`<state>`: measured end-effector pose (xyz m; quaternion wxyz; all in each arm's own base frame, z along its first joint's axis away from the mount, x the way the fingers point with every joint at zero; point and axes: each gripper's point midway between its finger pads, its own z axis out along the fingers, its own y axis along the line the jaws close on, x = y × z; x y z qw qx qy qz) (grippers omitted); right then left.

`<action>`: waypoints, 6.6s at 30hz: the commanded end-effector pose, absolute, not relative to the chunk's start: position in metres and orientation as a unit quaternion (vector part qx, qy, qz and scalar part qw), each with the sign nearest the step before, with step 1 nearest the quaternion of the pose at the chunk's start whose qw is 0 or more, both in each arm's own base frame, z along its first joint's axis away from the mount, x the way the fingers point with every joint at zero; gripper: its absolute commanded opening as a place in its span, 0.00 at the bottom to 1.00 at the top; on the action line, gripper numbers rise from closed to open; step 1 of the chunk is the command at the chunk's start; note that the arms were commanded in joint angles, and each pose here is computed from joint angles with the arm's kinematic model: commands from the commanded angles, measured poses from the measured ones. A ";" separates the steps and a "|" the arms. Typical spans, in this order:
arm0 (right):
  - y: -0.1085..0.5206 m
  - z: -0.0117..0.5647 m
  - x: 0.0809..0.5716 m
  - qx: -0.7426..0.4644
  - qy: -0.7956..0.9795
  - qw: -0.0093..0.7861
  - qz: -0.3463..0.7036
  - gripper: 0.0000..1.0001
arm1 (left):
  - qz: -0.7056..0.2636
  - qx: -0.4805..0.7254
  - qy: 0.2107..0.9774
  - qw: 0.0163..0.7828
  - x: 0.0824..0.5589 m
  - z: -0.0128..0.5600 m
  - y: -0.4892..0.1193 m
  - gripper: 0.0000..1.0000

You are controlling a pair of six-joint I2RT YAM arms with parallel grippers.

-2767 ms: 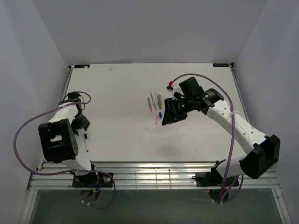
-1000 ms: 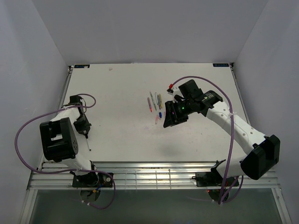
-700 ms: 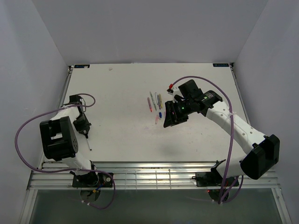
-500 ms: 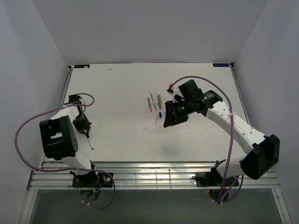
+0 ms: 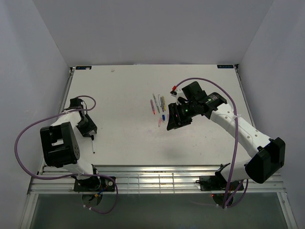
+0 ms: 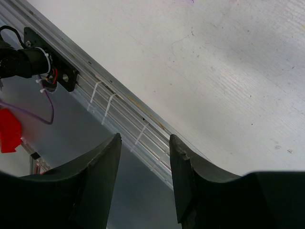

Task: Open the pen caps

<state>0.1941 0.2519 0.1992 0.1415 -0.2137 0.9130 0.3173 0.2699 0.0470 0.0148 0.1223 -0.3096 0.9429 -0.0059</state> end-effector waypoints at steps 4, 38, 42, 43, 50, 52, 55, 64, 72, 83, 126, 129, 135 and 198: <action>0.256 0.211 0.194 -0.226 0.902 0.158 0.331 0.51 | -0.027 -0.313 0.942 0.119 0.262 0.016 0.035 0.49; 0.255 0.209 0.193 -0.227 0.902 0.160 0.331 0.51 | 0.056 -0.211 0.971 0.103 0.256 0.020 0.062 0.50; 0.255 0.209 0.194 -0.226 0.902 0.160 0.330 0.51 | 0.073 -0.246 0.963 0.079 0.252 0.024 0.063 0.52; 0.255 0.209 0.194 -0.227 0.902 0.162 0.331 0.51 | 0.080 -0.252 0.962 0.072 0.248 0.025 0.064 0.52; 0.253 0.208 0.192 -0.226 0.903 0.162 0.329 0.51 | 0.058 -0.299 0.950 0.064 0.248 0.024 0.053 0.52; 0.252 0.207 0.191 -0.226 0.903 0.160 0.328 0.51 | 0.059 -0.309 0.947 0.062 0.246 0.020 0.053 0.50; 0.251 0.206 0.190 -0.226 0.904 0.161 0.326 0.51 | 0.063 -0.316 0.944 0.067 0.248 0.017 0.054 0.48; 0.248 0.206 0.189 -0.225 0.905 0.163 0.323 0.51 | 0.062 -0.324 0.942 0.062 0.248 0.004 0.053 0.26; 0.254 0.217 0.202 -0.223 0.903 0.181 0.321 0.52 | 0.031 -0.324 0.942 0.083 0.257 0.019 0.045 0.12; 0.299 0.241 0.211 -0.223 0.879 0.107 0.407 0.52 | -0.319 -0.295 0.887 0.157 0.308 0.112 -0.073 0.00; 0.361 0.267 0.233 -0.499 0.706 0.413 0.288 0.50 | -0.578 -0.187 0.699 -0.379 0.241 0.257 -0.274 0.00; 0.363 0.275 0.235 -0.494 0.696 0.433 0.291 0.50 | -0.577 -0.188 0.695 -0.386 0.252 0.268 -0.278 0.00; 0.365 0.298 0.235 -0.482 0.678 0.469 0.298 0.50 | -0.572 -0.197 0.691 -0.396 0.259 0.268 -0.280 0.00; 0.352 0.365 0.237 -0.453 0.615 0.573 0.297 0.54 | -0.572 -0.196 0.695 -0.390 0.288 0.293 -0.289 0.00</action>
